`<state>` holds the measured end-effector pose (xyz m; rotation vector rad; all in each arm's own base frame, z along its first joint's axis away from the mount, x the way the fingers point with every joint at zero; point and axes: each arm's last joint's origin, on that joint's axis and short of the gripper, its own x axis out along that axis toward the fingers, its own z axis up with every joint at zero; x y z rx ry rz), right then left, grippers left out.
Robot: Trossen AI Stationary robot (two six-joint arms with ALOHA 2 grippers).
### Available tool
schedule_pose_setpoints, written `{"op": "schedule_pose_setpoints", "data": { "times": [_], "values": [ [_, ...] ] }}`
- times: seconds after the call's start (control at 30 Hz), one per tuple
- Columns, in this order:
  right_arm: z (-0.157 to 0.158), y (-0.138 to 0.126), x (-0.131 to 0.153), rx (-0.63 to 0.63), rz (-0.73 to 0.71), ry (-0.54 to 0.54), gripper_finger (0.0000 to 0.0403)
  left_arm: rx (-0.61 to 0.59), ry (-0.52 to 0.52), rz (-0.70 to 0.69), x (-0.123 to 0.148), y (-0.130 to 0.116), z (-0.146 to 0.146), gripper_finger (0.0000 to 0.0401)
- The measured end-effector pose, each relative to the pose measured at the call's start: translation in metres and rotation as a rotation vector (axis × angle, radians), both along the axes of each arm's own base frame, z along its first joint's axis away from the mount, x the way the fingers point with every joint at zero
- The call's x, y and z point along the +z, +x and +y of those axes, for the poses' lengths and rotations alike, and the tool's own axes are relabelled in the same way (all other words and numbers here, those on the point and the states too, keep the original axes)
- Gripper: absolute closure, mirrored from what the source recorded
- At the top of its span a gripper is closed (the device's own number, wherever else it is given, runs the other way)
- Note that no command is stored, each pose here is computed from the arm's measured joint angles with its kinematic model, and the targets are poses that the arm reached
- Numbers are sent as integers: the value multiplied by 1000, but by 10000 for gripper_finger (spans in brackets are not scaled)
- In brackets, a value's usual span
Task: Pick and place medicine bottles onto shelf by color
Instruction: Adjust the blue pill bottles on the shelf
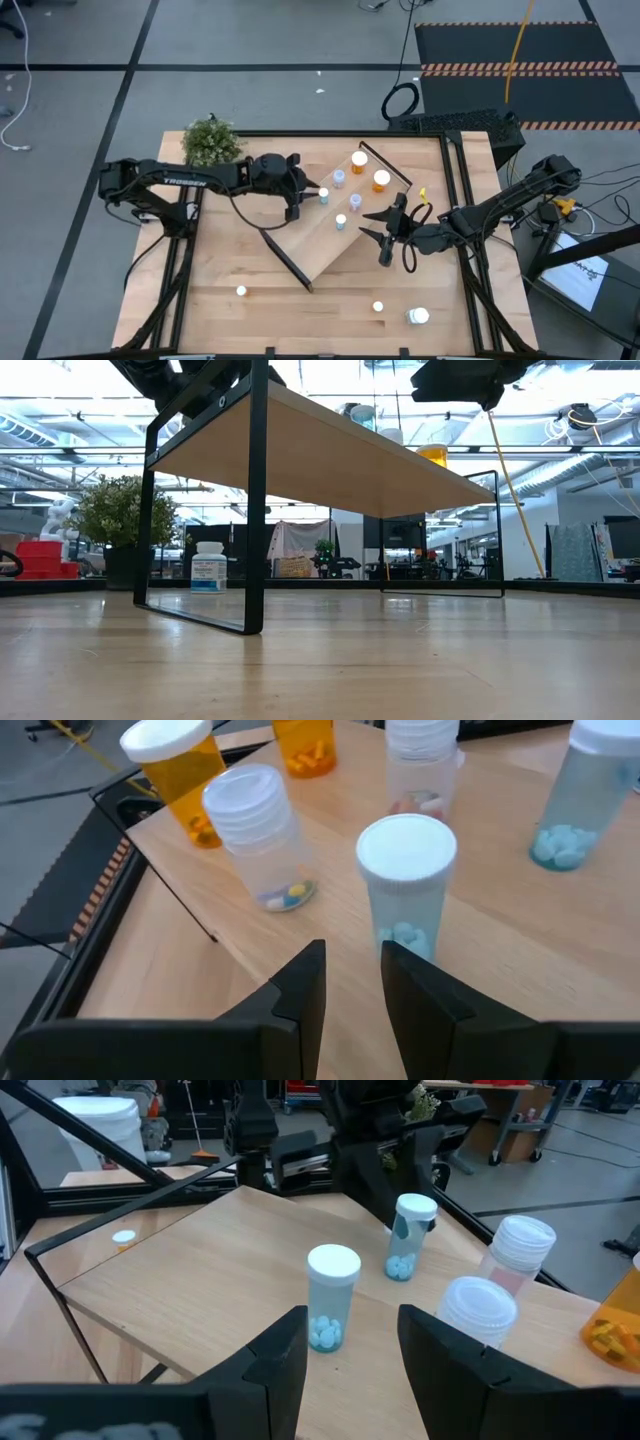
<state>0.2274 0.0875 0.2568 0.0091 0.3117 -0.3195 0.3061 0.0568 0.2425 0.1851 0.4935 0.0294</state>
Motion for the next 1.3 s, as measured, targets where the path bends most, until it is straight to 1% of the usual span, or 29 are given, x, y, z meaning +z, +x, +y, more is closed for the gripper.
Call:
{"op": "schedule_pose_setpoints", "data": {
  "times": [0.27, 0.5, 0.6, 0.7, 0.73, 0.8, 0.87, 1.07, 1.17, 1.3],
  "values": [
    [0, 0, 0, 0, 0, 0, 250, -48, -10, -2, 0, 1, -6, 300],
    [0, 0, 0, -1, 3, 0, 250, -52, -13, 28, 2, -4, -8, 300],
    [0, 0, 0, -2, 2, 4, 250, -51, -17, 73, 8, -14, -9, 300],
    [0, 0, -2, -11, 7, 26, 250, -47, -13, 44, 26, -21, -11, 300],
    [0, 1, -4, -16, 8, 35, 250, -45, -23, 65, 28, -26, -12, 300],
    [0, 5, -9, -24, 23, 36, 255, -44, -27, 46, 36, -32, -15, 300],
    [2, 9, -14, -4, 40, 46, 267, -49, -31, 61, 41, -41, -18, 300],
    [3, 31, -32, 45, 56, 67, 323, -43, -43, -7, 62, -61, -23, 300],
    [-1, 41, -40, 74, 62, 84, 350, -33, -39, -17, 67, -68, -25, 300],
    [-7, 47, -47, 44, 76, 88, 375, -31, -52, 4, 67, -72, -26, 300]
  ]
}}
